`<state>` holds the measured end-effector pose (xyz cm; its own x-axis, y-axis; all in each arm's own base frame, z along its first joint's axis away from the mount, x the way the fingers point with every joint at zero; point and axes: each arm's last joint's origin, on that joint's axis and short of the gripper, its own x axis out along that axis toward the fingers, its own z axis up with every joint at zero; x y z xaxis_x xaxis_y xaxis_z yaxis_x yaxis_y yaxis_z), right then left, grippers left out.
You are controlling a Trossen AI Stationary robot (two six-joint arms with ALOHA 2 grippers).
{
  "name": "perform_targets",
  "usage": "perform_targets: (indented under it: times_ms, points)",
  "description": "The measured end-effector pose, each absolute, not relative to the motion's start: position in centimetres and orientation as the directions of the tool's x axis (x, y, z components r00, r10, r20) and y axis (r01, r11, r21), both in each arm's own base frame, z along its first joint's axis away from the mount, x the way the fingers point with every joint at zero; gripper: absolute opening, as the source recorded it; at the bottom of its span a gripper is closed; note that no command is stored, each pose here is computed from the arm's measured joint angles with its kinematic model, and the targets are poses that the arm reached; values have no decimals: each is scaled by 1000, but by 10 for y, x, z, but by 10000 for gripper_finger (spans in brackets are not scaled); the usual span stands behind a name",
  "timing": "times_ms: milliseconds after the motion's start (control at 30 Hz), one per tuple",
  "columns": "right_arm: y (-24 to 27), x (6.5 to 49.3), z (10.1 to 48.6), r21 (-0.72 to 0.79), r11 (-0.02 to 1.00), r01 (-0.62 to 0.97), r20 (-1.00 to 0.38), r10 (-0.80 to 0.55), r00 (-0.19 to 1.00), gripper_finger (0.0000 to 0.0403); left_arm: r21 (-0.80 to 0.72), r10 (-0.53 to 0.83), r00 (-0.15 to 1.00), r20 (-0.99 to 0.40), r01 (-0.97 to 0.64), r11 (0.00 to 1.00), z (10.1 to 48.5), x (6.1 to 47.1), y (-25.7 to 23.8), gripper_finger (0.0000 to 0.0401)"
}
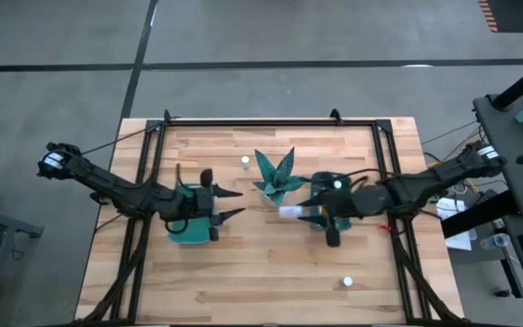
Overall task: Pick and place medicine bottles into bin by pill shape (circle, oval)
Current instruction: Put the white capsule bottle into the green bin
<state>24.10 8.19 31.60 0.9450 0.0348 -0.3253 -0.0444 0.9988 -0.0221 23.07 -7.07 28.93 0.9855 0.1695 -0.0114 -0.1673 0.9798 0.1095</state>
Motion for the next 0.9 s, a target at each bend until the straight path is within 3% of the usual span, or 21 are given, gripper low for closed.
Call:
perform_targets:
  times_ms: [200, 467, 700, 900]
  points:
    - [71, 271, 294, -31, 991, -130, -430, 104, 897, 131, 12, 107, 979, -173, -107, 994, 275, 234, -72, 166]
    - [70, 316, 283, -92, 976, -198, -572, 111, 813, 131, -139, -22, 970, -242, -13, 990, 266, 233, -76, 166]
    - [80, 352, 272, -116, 955, -272, -711, 111, 694, 131, -159, -52, 959, -279, 8, 987, 259, 237, -79, 168]
    - [84, 366, 271, -133, 947, -294, -734, 105, 671, 131, -172, -58, 939, -339, -1, 985, 244, 245, -82, 206]
